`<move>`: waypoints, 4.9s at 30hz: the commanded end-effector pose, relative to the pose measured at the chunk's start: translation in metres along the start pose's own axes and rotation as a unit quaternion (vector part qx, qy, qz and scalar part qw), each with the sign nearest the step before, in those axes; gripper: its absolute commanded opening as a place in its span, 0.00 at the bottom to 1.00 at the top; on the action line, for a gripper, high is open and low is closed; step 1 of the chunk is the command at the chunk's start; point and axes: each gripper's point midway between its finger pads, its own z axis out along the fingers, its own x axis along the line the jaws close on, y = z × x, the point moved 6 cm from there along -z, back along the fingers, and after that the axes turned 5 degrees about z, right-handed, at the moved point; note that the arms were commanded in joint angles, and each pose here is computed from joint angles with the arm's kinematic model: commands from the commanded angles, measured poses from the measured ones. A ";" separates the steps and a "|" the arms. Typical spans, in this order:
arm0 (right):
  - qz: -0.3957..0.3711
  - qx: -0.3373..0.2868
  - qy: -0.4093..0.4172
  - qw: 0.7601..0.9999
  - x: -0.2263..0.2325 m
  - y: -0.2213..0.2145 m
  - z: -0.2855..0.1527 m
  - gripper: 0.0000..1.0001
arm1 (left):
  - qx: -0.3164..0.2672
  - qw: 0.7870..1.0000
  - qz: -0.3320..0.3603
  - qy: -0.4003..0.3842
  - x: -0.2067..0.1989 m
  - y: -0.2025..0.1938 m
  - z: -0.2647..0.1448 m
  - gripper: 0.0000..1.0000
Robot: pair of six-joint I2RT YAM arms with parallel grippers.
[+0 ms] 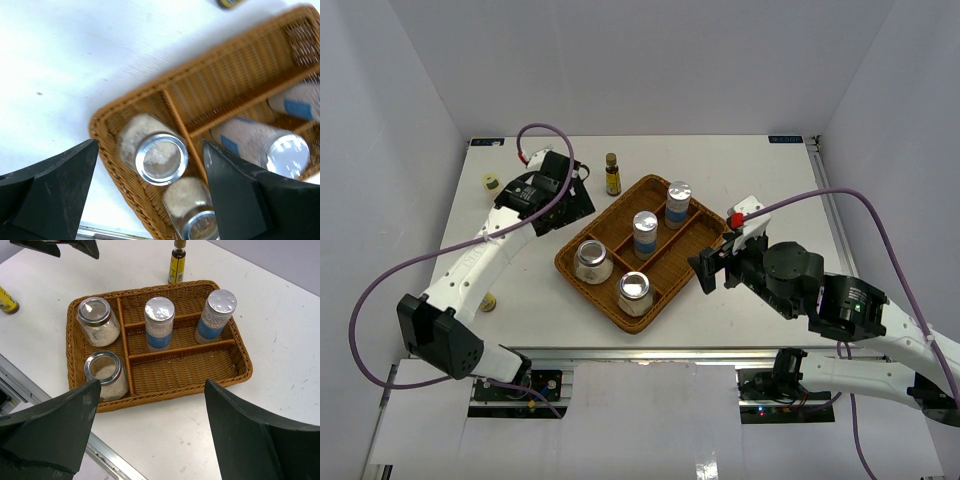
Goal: Organize the condiment bottles
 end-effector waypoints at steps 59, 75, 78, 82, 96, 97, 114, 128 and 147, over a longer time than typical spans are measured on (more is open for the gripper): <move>0.010 0.038 0.028 0.999 0.018 0.013 0.008 0.90 | -0.014 0.849 -0.359 0.389 0.225 -0.032 -0.013 0.94; 0.011 0.037 0.022 0.999 0.014 0.004 0.006 0.90 | 0.013 0.847 -0.355 0.394 0.226 -0.047 0.009 0.80; 0.012 0.036 0.021 0.999 0.013 0.003 0.005 0.90 | 0.017 0.847 -0.353 0.397 0.227 -0.048 0.012 0.79; 0.013 0.035 0.018 0.999 0.011 0.003 0.003 0.90 | 0.023 0.846 -0.350 0.402 0.227 -0.050 0.018 0.76; 0.011 0.033 0.013 0.999 0.008 -0.001 0.001 0.90 | 0.010 0.840 -0.332 0.429 0.236 -0.049 0.022 0.18; 0.011 0.034 0.013 0.999 0.008 -0.002 0.002 0.90 | 0.009 0.840 -0.331 0.431 0.236 -0.049 0.022 0.13; 0.011 0.031 0.015 0.999 0.013 -0.001 0.009 0.90 | -0.128 0.981 -0.095 0.114 0.181 0.047 -0.041 0.00; 0.008 0.005 -0.011 1.000 0.001 0.010 0.000 0.90 | -0.076 0.985 0.089 -0.130 0.011 0.093 -0.031 0.00; 0.015 -0.014 -0.051 0.998 -0.015 0.000 -0.006 0.90 | -0.033 0.960 0.224 -0.164 -0.111 0.061 0.043 0.00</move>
